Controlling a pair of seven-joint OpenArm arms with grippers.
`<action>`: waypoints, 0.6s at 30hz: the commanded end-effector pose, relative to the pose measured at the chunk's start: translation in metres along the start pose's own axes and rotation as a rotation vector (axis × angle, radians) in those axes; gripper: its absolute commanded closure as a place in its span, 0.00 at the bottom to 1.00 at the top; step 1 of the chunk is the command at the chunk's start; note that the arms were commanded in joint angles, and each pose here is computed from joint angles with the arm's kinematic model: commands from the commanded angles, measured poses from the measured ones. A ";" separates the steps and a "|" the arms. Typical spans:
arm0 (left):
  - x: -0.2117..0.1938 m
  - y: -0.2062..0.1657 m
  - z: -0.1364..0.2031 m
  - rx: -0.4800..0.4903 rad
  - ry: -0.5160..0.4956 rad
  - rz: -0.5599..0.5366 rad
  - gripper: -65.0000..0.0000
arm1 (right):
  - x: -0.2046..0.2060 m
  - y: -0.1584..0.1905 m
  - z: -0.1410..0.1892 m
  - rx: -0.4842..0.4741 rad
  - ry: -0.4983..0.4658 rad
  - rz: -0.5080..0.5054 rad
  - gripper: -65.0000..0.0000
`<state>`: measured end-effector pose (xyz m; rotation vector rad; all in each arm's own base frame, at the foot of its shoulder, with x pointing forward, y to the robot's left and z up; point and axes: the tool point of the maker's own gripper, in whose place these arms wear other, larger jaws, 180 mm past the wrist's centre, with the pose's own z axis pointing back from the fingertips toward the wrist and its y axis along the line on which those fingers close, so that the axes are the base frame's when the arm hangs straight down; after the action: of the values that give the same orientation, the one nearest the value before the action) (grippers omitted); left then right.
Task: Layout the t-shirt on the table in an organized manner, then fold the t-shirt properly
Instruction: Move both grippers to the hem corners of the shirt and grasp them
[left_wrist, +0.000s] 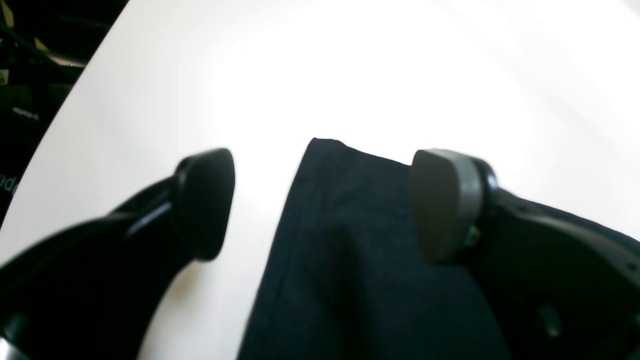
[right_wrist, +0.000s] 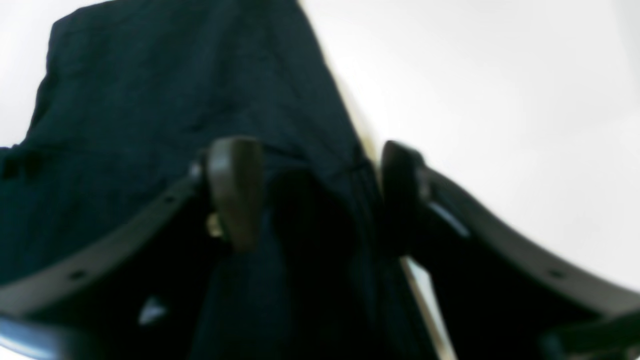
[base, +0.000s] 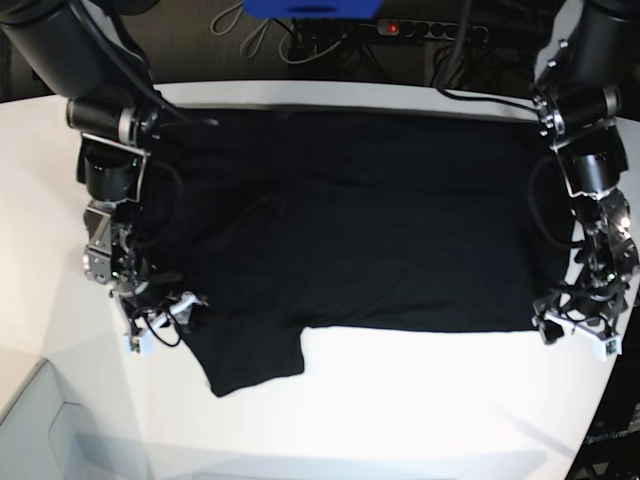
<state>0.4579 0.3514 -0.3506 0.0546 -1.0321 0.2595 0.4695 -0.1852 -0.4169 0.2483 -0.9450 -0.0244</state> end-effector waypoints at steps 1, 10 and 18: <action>0.031 0.006 0.002 0.009 -0.073 0.000 0.18 | 0.022 0.000 0.000 0.004 -0.047 0.007 0.57; 0.025 0.013 -0.006 0.018 -0.032 0.033 0.18 | 0.019 0.000 0.000 0.004 -0.037 0.006 1.00; 0.034 0.021 -0.012 0.029 -0.066 0.061 0.18 | 0.007 -0.001 0.001 0.002 -0.019 0.001 1.00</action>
<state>0.4657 0.3707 -0.3572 0.0483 -1.0265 0.3284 0.4627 -0.1835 -0.4243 0.2561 -0.9369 -0.0345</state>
